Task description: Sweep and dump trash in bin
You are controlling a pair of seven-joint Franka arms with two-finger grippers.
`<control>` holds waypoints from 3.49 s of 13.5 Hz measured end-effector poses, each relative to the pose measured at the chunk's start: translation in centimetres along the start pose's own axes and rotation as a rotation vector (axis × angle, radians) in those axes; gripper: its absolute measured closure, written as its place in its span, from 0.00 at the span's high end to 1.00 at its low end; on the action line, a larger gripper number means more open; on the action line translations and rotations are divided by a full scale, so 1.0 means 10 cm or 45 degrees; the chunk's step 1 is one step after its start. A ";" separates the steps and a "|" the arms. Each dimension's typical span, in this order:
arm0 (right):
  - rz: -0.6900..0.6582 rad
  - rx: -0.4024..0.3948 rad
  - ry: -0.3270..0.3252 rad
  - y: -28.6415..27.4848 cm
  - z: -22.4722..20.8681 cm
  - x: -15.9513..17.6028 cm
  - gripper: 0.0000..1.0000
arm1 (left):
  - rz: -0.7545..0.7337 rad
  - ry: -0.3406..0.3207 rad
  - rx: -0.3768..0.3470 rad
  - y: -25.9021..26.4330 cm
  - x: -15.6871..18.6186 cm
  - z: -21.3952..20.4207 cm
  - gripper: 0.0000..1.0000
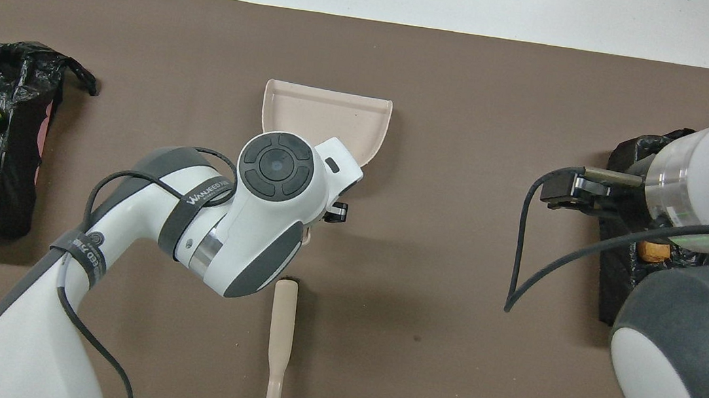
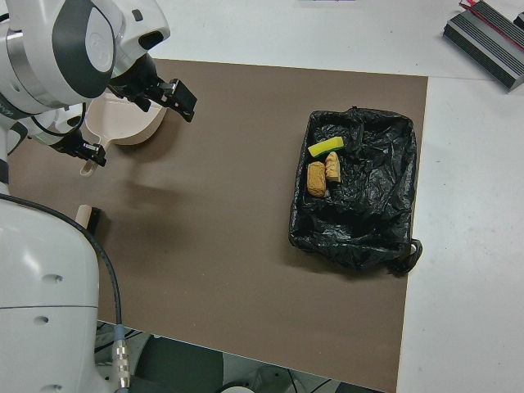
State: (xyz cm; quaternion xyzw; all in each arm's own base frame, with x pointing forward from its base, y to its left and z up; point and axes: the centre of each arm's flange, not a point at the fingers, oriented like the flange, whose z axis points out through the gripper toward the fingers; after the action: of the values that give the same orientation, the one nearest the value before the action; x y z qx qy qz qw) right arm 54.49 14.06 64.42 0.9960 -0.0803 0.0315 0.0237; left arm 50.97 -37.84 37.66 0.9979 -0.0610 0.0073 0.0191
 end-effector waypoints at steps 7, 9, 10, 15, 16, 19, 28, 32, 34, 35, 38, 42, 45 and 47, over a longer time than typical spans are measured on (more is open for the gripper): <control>-0.003 0.001 0.006 0.12 -0.02 0.05 1.00 | 0.026 -0.001 -0.005 0.09 -0.14 0.21 0.39; -0.017 -0.002 0.009 0.26 -0.03 0.10 1.00 | 0.012 0.016 -0.009 0.04 -0.09 0.13 0.61; -0.012 -0.004 0.006 0.32 -0.04 0.11 1.00 | -0.003 0.026 -0.009 -0.02 -0.05 0.06 0.74; 0.024 -0.005 -0.053 0.48 0.04 0.06 1.00 | -0.141 0.084 -0.011 -0.77 0.26 -0.51 1.00; 0.035 0.001 -0.057 0.52 0.04 0.07 1.00 | -0.142 0.092 -0.010 -0.96 0.30 -0.67 1.00; 0.048 0.009 -0.050 0.57 0.01 0.09 1.00 | -0.103 0.062 0.017 -1.75 0.30 -1.15 1.00; 0.062 -0.001 -0.077 0.66 -0.22 0.01 1.00 | 0.022 0.031 0.042 -3.40 0.01 -1.90 1.00; 0.062 0.003 -0.088 0.66 -0.22 0.00 1.00 | -0.007 0.083 0.050 -3.73 -0.25 -2.37 1.00; 0.060 -0.001 -0.113 0.66 -0.21 -0.03 1.00 | 0.002 0.074 0.065 -3.77 -0.31 -2.58 1.00; 0.059 0.004 -0.123 0.66 -0.21 -0.05 1.00 | 0.013 0.061 0.089 -3.79 -0.33 -2.66 1.00; 0.041 0.030 -0.135 0.69 -0.23 -0.06 1.00 | 0.029 0.061 0.096 -3.74 -0.34 -2.81 1.00; 0.011 0.039 -0.120 0.79 -0.23 -0.01 1.00 | 0.027 0.045 0.073 -3.62 -0.43 -3.12 1.00; 0.010 0.044 -0.104 0.79 -0.23 0.00 1.00 | 0.028 0.020 0.068 -3.60 -0.42 -3.08 1.00; 0.011 0.046 -0.099 0.79 -0.24 0.01 1.00 | 0.023 0.018 0.066 -3.60 -0.42 -3.07 1.00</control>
State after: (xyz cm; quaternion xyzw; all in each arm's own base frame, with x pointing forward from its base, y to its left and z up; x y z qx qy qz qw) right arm 53.16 6.34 67.12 0.9964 -0.0848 -0.0059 0.0026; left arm 50.87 -0.44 66.94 0.9974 -0.0696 0.0161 -0.0063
